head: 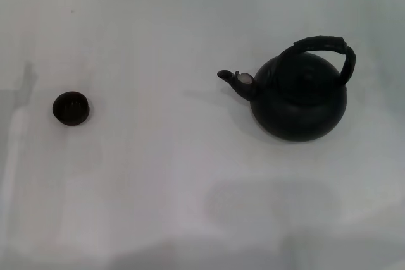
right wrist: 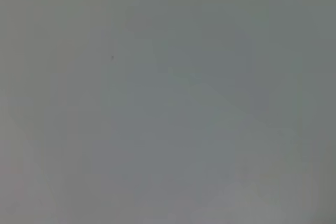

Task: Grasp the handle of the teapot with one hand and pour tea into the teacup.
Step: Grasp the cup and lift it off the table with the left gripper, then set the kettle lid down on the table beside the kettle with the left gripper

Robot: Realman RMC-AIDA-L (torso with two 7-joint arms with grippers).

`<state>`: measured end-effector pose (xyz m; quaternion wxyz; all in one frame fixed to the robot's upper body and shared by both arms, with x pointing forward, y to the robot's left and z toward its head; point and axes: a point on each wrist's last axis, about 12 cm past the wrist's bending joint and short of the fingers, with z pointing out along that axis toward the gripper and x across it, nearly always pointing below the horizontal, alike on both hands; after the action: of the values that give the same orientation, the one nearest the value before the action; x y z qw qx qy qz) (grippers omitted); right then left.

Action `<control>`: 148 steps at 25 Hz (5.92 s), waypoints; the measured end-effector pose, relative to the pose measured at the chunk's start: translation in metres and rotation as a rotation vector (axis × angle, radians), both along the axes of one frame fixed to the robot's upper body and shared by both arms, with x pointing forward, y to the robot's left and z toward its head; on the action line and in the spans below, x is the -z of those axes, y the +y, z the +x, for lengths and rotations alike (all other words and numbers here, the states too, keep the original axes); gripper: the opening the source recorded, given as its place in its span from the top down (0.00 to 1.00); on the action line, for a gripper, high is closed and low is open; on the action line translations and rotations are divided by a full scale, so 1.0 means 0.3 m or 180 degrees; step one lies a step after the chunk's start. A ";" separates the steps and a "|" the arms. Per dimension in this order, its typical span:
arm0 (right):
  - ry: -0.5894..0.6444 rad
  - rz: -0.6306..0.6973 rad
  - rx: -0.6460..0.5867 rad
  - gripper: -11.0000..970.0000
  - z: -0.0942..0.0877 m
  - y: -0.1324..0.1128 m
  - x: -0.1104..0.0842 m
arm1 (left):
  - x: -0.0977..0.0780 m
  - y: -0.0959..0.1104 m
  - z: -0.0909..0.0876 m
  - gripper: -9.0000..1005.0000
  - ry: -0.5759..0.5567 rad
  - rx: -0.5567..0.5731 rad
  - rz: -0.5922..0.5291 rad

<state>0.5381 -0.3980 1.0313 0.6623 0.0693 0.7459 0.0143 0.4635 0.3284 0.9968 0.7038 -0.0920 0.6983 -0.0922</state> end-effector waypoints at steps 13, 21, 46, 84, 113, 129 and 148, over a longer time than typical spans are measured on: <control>-0.0001 -0.0005 -0.0002 0.22 0.001 0.000 -0.001 | -0.001 0.002 -0.005 0.11 -0.0013 -0.0004 -0.0010; -0.0003 -0.0003 0.0006 0.22 -0.001 -0.002 -0.001 | -0.002 -0.006 -0.001 0.11 -0.0017 0.0039 -0.0009; -0.0114 -0.0082 -0.0051 0.22 0.052 0.006 -0.044 | 0.092 -0.120 -0.143 0.11 0.0493 0.1207 0.0541; -0.0175 -0.0087 -0.0114 0.22 0.052 0.015 -0.051 | 0.108 -0.132 -0.096 0.11 0.0693 0.1265 0.0639; -0.0222 -0.0080 -0.0101 0.22 0.048 0.008 -0.056 | 0.120 -0.150 -0.076 0.13 0.0819 0.1404 0.0734; -0.0212 -0.0071 -0.0120 0.22 0.048 0.013 -0.054 | 0.103 -0.155 -0.075 0.30 0.0674 0.1450 0.0713; -0.0233 -0.0048 -0.0154 0.22 0.051 0.026 -0.053 | 0.061 -0.352 0.044 0.30 0.0546 0.2407 0.0894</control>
<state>0.5533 -0.3903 1.0472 0.6891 0.0456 0.7227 0.0272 0.4768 0.2227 0.9784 0.5652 0.2607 0.7449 -0.2401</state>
